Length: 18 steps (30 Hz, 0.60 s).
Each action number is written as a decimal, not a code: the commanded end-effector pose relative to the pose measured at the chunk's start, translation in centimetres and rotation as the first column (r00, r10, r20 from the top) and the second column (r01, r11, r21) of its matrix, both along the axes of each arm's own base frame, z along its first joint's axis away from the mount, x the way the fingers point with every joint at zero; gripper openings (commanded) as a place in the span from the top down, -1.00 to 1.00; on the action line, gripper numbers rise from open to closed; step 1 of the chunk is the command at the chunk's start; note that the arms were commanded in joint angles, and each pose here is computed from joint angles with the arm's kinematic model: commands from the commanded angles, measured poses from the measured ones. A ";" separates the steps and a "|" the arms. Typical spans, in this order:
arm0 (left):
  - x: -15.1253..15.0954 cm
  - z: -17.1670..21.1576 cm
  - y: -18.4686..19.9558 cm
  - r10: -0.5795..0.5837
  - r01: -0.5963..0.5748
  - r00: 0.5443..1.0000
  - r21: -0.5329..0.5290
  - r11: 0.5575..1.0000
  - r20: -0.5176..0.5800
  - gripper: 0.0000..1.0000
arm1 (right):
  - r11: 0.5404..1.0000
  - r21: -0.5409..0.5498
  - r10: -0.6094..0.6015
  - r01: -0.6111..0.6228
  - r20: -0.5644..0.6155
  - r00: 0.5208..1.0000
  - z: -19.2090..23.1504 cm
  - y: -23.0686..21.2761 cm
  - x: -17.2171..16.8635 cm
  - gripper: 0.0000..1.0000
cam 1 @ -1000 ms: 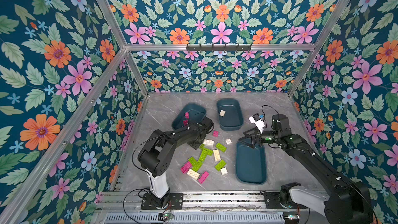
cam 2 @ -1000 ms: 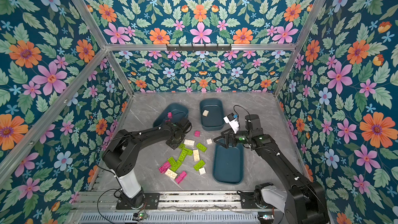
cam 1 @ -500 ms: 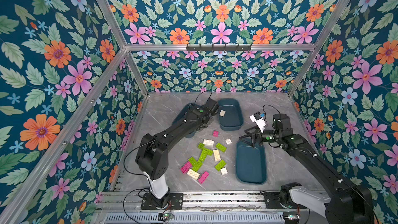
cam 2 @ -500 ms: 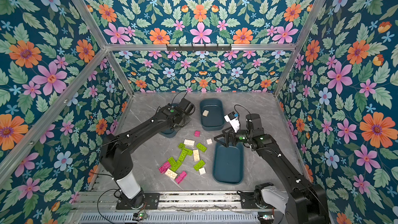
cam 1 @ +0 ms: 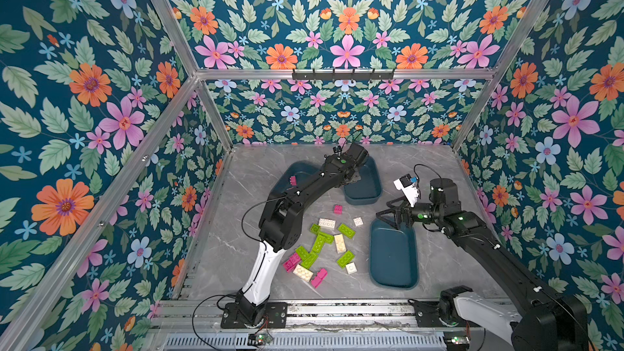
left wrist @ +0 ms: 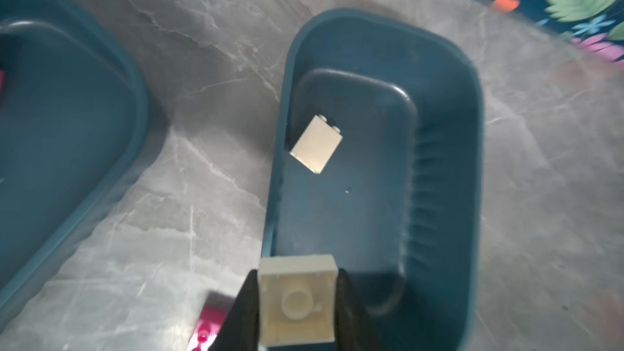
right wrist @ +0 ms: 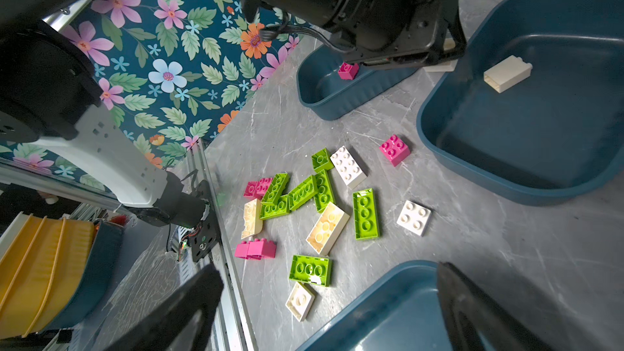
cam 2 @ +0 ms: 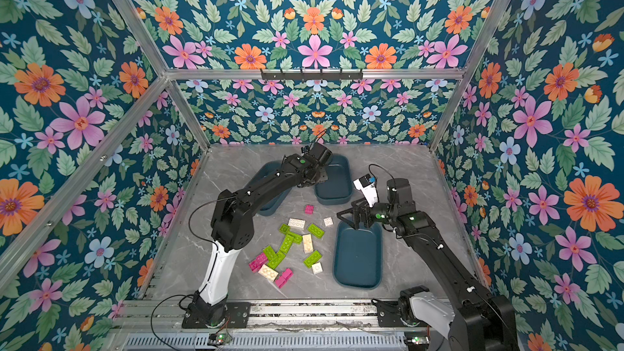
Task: Sort the legos into containers by color
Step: 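Carry the white brick to the middle far tub and drop it in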
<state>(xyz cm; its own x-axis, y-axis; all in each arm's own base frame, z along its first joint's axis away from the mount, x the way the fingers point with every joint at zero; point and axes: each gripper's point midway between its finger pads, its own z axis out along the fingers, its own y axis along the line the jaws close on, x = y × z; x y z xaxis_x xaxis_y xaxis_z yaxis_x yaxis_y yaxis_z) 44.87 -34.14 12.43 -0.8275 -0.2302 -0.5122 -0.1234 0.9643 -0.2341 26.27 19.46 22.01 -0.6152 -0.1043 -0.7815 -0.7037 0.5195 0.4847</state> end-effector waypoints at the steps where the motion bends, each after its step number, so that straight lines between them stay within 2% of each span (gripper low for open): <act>1: 1.0 -0.4 -0.7 -0.048 0.047 0.999 0.038 0.998 0.027 0.50 | 1.000 -0.013 -0.006 0.006 0.009 1.000 0.0 -0.1 0.2 -0.98; 2: 1.2 -0.7 -0.8 -0.051 0.050 0.998 0.045 0.998 0.029 0.45 | 1.000 -0.015 -0.006 0.007 0.009 1.000 0.0 -0.1 0.1 -0.98; 7: 1.4 -0.7 -0.7 -0.062 0.060 0.997 0.063 0.996 0.038 -0.06 | 1.000 -0.022 -0.008 0.008 0.003 1.000 -0.3 -0.2 0.1 -0.98; 10: 0.6 0.5 -0.2 -0.066 0.063 0.997 0.064 0.996 0.041 -0.23 | 1.000 -0.022 -0.006 0.006 0.002 1.000 -0.4 -0.2 0.1 -0.98; 14: -1.6 2.0 1.4 -0.074 0.072 0.997 0.075 0.995 0.027 -0.33 | 1.000 -0.016 0.003 -0.003 -0.001 1.000 -0.3 0.0 0.1 -0.98; 18: -5.3 2.5 3.9 -0.105 0.108 0.994 0.119 0.987 -0.027 -0.39 | 1.000 0.002 0.025 -0.025 -0.008 1.000 -0.2 0.3 0.0 -0.98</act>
<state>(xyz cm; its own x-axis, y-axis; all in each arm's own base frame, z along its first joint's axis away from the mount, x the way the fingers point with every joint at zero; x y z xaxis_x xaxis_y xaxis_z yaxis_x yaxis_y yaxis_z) 41.67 -31.91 15.05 -0.8317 -0.1255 -0.5409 -0.0369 0.9845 -0.1717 26.39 19.47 21.47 -0.6284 -0.1148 -0.7694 -0.6968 0.5227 0.4911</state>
